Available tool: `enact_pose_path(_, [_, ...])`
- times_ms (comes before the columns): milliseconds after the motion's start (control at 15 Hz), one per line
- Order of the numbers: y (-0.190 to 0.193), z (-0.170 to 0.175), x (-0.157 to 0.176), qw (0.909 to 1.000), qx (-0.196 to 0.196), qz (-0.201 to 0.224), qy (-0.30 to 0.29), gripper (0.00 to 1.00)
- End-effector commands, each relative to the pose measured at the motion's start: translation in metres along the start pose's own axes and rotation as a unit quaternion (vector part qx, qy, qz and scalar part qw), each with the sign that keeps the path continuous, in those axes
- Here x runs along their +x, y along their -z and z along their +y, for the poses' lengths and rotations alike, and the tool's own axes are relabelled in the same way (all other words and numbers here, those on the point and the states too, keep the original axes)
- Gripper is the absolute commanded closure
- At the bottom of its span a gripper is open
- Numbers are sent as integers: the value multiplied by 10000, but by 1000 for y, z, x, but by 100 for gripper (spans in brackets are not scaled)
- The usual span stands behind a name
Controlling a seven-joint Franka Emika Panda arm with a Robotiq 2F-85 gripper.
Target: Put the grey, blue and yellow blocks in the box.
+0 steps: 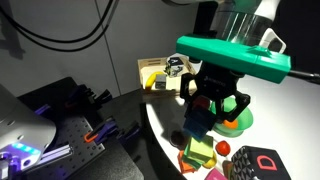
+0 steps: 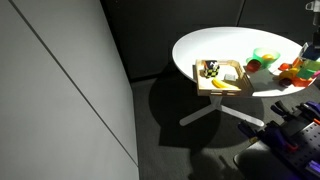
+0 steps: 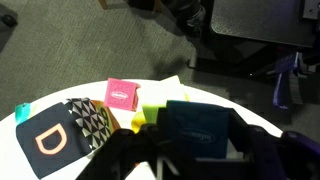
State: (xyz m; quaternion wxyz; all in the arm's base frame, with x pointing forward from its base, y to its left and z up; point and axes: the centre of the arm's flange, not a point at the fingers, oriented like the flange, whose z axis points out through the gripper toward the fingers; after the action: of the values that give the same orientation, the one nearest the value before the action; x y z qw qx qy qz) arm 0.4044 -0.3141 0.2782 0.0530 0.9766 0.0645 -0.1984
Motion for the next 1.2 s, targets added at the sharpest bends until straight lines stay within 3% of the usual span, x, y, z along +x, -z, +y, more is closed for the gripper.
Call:
enact_pose_path(0, [13, 3, 20, 9998, 55, -161, 68, 66])
enact_pose_path(600, [28, -22, 55, 9995, 252, 169, -23, 66])
enact_pose_path(1133, [41, -73, 88, 9986, 251, 448, -142, 66])
